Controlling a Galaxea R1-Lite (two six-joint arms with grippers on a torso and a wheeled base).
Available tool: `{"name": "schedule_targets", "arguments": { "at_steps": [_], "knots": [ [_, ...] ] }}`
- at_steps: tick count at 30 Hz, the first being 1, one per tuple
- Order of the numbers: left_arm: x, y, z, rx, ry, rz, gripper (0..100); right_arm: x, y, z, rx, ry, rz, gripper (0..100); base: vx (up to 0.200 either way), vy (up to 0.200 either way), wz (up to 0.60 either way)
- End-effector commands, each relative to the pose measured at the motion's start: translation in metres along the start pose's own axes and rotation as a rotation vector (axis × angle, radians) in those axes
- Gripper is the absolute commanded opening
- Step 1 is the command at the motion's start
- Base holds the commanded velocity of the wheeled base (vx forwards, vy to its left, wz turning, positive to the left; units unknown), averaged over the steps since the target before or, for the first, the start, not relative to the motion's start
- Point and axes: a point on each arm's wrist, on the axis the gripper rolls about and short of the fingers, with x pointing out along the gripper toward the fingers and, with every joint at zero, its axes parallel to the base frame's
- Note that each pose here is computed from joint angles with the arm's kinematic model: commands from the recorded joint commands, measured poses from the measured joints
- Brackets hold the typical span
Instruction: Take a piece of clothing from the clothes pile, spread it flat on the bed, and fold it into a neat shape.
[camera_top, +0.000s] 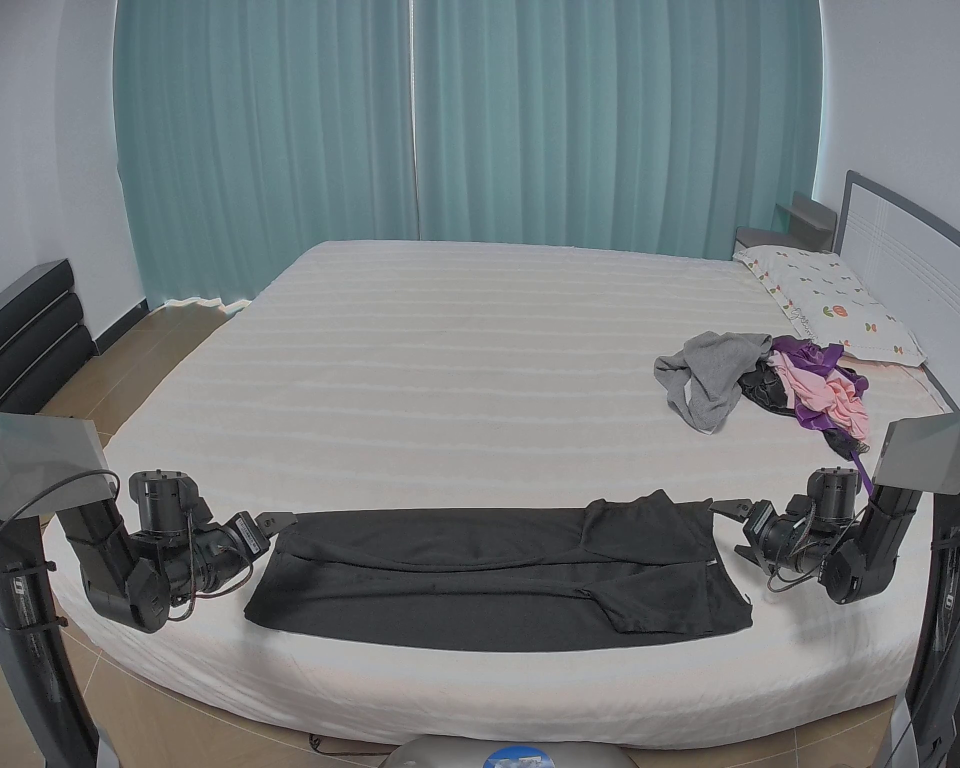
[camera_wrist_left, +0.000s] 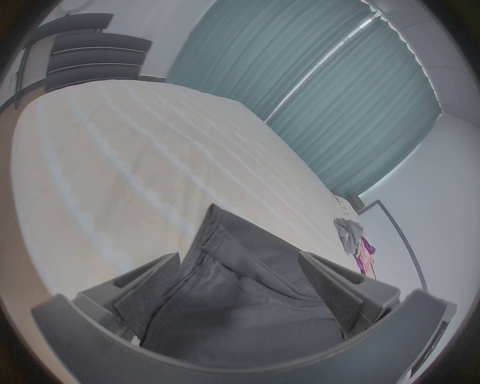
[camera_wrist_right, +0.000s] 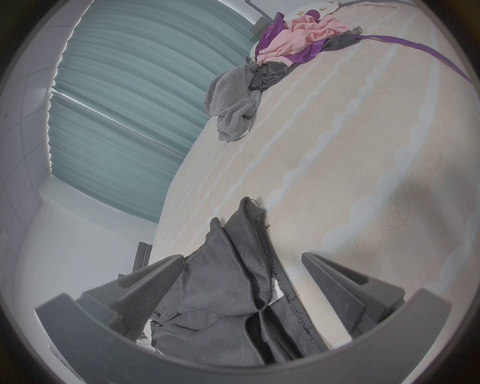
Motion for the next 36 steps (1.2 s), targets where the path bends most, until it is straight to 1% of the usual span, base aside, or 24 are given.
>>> {"name": "schedule_targets", "arguments": {
  "at_steps": [1, 4, 7, 9, 19, 24, 25, 30, 36],
  "knots": [
    [0.025, 0.008, -0.001, 0.057, 0.05, -0.02, 100, 0.001, 0.0, -0.002, -0.002, 0.006, -0.002, 100, 0.0, 0.0, 0.0],
    [0.032, 0.012, -0.005, 0.099, 0.082, -0.039, 100, 0.001, 0.0, -0.002, -0.002, 0.006, -0.002, 100, 0.0, 0.0, 0.0],
    [0.034, 0.013, -0.008, 0.113, 0.109, -0.057, 100, 0.001, 0.0, -0.002, -0.002, 0.007, -0.002, 100, 0.0, 0.0, 0.0],
    [0.036, 0.014, -0.008, 0.125, 0.111, -0.06, 100, 0.001, 0.0, -0.002, -0.004, 0.007, -0.002, 100, 0.0, 0.0, 0.0],
    [0.039, 0.014, -0.008, 0.129, 0.108, -0.065, 100, 0.002, 0.0, -0.003, -0.004, 0.009, -0.002, 100, 0.0, 0.0, 0.0],
    [0.044, 0.018, -0.011, 0.124, 0.119, -0.058, 100, 0.002, 0.0, -0.003, -0.004, 0.009, -0.002, 100, 0.0, 0.0, 0.0],
    [0.046, 0.019, -0.012, 0.121, 0.123, -0.054, 0, 0.002, 0.0, -0.003, -0.005, 0.01, -0.003, 100, 0.0, 0.0, 0.0],
    [0.044, 0.026, -0.014, 0.11, 0.129, -0.039, 0, 0.002, 0.0, -0.002, -0.006, 0.007, -0.002, 100, 0.0, 0.0, 0.0],
    [0.039, 0.033, -0.01, 0.093, 0.117, -0.018, 0, -0.001, 0.003, -0.001, -0.009, 0.001, 0.004, 100, 0.0, 0.0, 0.0]
  ]
}}
